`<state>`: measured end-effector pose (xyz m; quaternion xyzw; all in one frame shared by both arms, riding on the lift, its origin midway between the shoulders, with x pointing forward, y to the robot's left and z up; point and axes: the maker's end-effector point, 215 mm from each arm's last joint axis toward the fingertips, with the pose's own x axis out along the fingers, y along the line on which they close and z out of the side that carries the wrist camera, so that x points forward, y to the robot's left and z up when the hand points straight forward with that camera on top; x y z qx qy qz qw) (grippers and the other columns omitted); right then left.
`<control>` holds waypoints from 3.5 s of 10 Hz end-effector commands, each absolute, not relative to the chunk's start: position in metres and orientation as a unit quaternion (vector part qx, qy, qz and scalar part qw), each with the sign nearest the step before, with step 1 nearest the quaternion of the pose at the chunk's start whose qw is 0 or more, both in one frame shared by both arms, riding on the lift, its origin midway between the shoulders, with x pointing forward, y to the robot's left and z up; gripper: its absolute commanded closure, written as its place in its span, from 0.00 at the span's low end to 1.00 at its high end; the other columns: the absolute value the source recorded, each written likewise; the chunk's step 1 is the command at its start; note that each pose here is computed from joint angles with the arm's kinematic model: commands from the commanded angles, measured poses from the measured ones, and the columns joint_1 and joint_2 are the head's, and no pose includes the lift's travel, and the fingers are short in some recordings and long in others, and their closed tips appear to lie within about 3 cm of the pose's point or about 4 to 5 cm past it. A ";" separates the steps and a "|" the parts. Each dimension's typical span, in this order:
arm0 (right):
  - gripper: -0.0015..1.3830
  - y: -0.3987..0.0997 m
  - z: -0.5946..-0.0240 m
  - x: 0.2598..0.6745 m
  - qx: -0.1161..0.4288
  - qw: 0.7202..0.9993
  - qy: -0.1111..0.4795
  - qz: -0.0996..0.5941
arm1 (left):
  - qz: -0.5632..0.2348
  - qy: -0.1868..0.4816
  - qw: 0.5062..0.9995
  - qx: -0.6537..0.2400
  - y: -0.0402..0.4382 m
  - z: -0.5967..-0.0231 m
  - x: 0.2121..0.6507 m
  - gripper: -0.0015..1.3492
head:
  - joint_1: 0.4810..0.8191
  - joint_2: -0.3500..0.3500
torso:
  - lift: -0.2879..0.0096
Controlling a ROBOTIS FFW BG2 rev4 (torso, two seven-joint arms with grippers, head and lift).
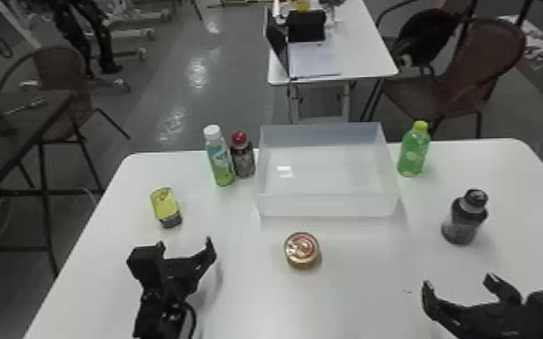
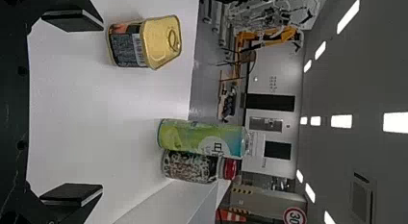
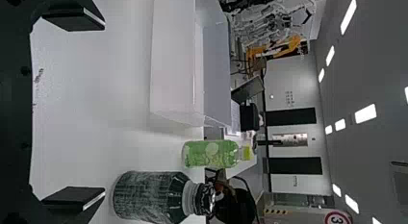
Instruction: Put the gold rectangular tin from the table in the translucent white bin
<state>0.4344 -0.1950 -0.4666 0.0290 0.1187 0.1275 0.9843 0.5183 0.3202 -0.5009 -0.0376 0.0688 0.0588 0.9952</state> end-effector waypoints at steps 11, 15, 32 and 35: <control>0.06 -0.179 -0.473 0.435 0.046 0.981 0.122 0.143 | 0.094 0.142 0.985 -0.016 0.386 -0.514 0.591 0.09 | 0.63 0.81 | 0.78; 0.06 -0.174 -0.473 0.439 0.051 0.980 0.120 0.151 | 0.086 0.163 0.983 -0.020 0.398 -0.520 0.604 0.12 | 0.63 0.83 | 0.78; 0.06 -0.180 -0.472 0.443 0.052 0.980 0.114 0.156 | 0.038 0.030 0.999 -0.011 0.322 -0.422 0.607 0.61 | 0.63 0.75 | 0.78; 0.06 -0.181 -0.471 0.444 0.053 0.980 0.113 0.156 | -0.027 0.011 0.998 -0.050 0.244 -0.397 0.601 0.61 | 0.63 0.67 | 0.78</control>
